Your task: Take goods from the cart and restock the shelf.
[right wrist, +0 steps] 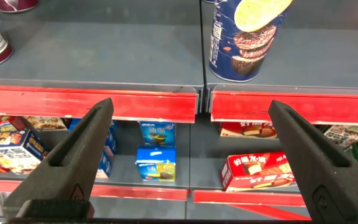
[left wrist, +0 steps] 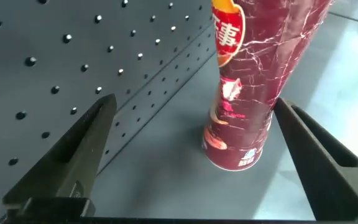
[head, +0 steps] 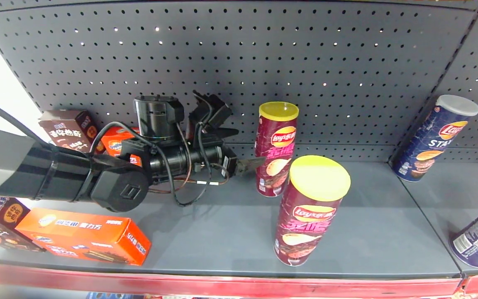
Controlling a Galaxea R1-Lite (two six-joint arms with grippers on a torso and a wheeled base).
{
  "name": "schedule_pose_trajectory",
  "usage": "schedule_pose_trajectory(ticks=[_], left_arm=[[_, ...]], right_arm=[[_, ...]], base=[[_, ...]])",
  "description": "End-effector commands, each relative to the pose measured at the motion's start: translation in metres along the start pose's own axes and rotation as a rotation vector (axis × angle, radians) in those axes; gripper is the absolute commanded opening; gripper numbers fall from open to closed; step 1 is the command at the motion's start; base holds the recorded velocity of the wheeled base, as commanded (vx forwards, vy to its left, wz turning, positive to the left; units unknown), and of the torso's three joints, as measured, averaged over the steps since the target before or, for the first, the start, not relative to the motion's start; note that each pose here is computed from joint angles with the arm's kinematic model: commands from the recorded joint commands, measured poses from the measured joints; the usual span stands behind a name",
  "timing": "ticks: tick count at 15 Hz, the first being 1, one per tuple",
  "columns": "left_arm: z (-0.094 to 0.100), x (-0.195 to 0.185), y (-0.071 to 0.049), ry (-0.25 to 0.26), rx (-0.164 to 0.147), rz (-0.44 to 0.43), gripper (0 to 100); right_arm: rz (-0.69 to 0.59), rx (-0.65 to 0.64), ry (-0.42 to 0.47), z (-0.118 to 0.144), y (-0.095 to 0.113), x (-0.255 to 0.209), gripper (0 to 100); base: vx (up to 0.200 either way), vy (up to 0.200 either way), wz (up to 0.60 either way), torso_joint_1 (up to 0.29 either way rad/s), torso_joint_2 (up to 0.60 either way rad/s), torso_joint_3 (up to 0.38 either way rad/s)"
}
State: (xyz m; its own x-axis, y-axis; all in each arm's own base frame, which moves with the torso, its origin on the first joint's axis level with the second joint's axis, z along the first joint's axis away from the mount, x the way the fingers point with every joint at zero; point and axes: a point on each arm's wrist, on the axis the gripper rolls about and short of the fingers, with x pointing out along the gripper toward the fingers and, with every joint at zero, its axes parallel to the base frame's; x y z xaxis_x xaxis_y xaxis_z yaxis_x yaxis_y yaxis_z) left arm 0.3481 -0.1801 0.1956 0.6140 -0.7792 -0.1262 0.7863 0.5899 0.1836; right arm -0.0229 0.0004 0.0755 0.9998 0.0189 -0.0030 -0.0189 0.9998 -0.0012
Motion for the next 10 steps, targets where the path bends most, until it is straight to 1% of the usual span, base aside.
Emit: schedule_pose_trajectory(ticks=[1, 4, 7, 10], left_arm=[[0.0, 0.0, 0.001, 0.002, -0.002, 0.01, 100], [-0.001, 0.0, 0.003, 0.008, -0.005, 0.044, 100], [-0.002, -0.004, 0.01, 0.016, -0.009, 0.08, 100], [-0.005, -0.006, 0.013, 0.024, -0.011, 0.091, 100]], right_arm=[[0.001, 0.0, 0.002, 0.0, 0.0, 0.0, 100], [0.001, 0.0, 0.002, 0.0, 0.0, 0.0, 100], [0.001, 0.0, 0.002, 0.0, 0.0, 0.0, 100], [0.001, 0.0, 0.002, 0.0, 0.0, 0.0, 100]], base=[[0.0, 0.0, 0.0, 0.0, 0.0, 0.0], [0.0, 0.0, 0.0, 0.0, 0.0, 0.0], [0.0, 0.0, 0.0, 0.0, 0.0, 0.0], [0.0, 0.0, 0.0, 0.0, 0.0, 0.0]])
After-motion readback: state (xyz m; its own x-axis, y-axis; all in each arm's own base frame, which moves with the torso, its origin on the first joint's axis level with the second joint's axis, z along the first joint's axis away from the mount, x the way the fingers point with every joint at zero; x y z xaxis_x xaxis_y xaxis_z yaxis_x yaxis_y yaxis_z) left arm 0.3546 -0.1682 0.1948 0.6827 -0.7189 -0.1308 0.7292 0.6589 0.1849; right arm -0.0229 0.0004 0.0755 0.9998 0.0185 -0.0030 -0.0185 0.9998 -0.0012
